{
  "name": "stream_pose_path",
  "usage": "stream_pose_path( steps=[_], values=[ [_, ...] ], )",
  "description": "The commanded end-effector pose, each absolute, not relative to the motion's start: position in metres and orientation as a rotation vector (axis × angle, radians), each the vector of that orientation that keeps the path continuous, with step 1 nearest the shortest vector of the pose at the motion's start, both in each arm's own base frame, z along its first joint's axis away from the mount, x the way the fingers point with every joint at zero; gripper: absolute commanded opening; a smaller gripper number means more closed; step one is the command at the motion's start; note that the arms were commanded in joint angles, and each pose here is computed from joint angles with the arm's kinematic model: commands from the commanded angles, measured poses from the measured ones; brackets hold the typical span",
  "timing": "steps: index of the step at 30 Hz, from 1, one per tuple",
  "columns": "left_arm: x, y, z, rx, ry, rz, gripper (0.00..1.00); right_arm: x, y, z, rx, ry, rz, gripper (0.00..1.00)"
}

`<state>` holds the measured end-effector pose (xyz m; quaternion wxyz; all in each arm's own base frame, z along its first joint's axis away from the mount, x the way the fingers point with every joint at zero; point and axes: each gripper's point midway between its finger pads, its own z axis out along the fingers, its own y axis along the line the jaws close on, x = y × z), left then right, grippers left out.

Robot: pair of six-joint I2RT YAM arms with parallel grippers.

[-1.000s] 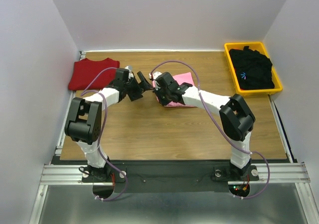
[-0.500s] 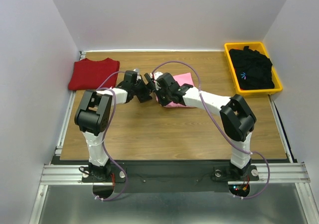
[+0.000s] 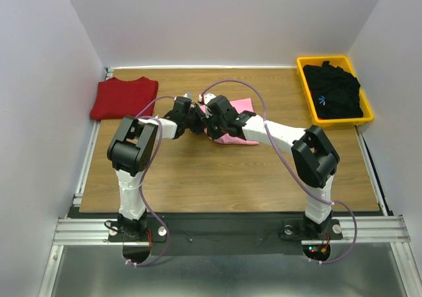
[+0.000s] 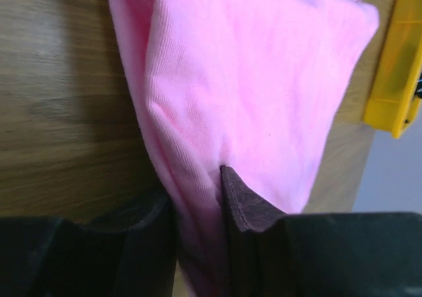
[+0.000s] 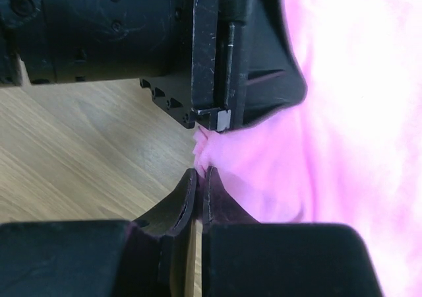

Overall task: Fold and stack the t-shirts
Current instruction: Neatly place the folded tshirt to the corner

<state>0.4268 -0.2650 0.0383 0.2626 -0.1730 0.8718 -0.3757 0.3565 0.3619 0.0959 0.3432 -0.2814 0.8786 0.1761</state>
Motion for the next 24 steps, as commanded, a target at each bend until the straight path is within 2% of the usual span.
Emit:
stream_pose_path(
  steps=[1, 2, 4, 5, 6, 8, 10, 14, 19, 24],
  values=[
    [0.44, -0.251, 0.038, -0.426, 2.345, -0.887, 0.16, 0.363, 0.372, 0.132, -0.696, 2.182, 0.532, 0.04],
    [0.444, -0.25, 0.042, -0.408, 2.34, -0.878, 0.01, 0.364, 0.37, 0.132, -0.691, 2.184, 0.526, 0.1],
    [0.449, -0.244, 0.045, -0.351, 2.336, -0.836, 0.0, 0.364, 0.369, 0.134, -0.682, 2.181, 0.521, 0.29],
    [0.457, -0.239, 0.051, -0.338, 2.319, -0.815, 0.0, 0.363, 0.367, 0.138, -0.673, 2.175, 0.523, 0.47],
    [0.457, -0.232, 0.051, -0.331, 2.337, -0.782, 0.0, 0.361, 0.366, 0.141, -0.668, 2.172, 0.525, 0.55],
    [0.466, -0.213, 0.06, -0.255, 2.327, -0.678, 0.0, 0.357, 0.361, 0.148, -0.673, 2.165, 0.524, 0.67],
    [0.479, -0.182, 0.072, -0.242, 2.34, -0.55, 0.0, 0.357, 0.345, 0.157, -0.647, 2.156, 0.452, 0.72],
    [0.508, -0.116, 0.11, -0.14, 2.302, -0.214, 0.0, 0.339, 0.311, 0.157, -0.664, 2.205, 0.342, 0.92],
    [0.526, -0.044, 0.149, -0.034, 2.26, 0.208, 0.0, 0.318, 0.278, 0.161, -0.644, 2.244, 0.264, 0.98],
    [0.541, -0.006, 0.161, 0.062, 2.251, 0.426, 0.0, 0.298, 0.26, 0.156, -0.631, 2.302, 0.249, 0.98]
  ],
)
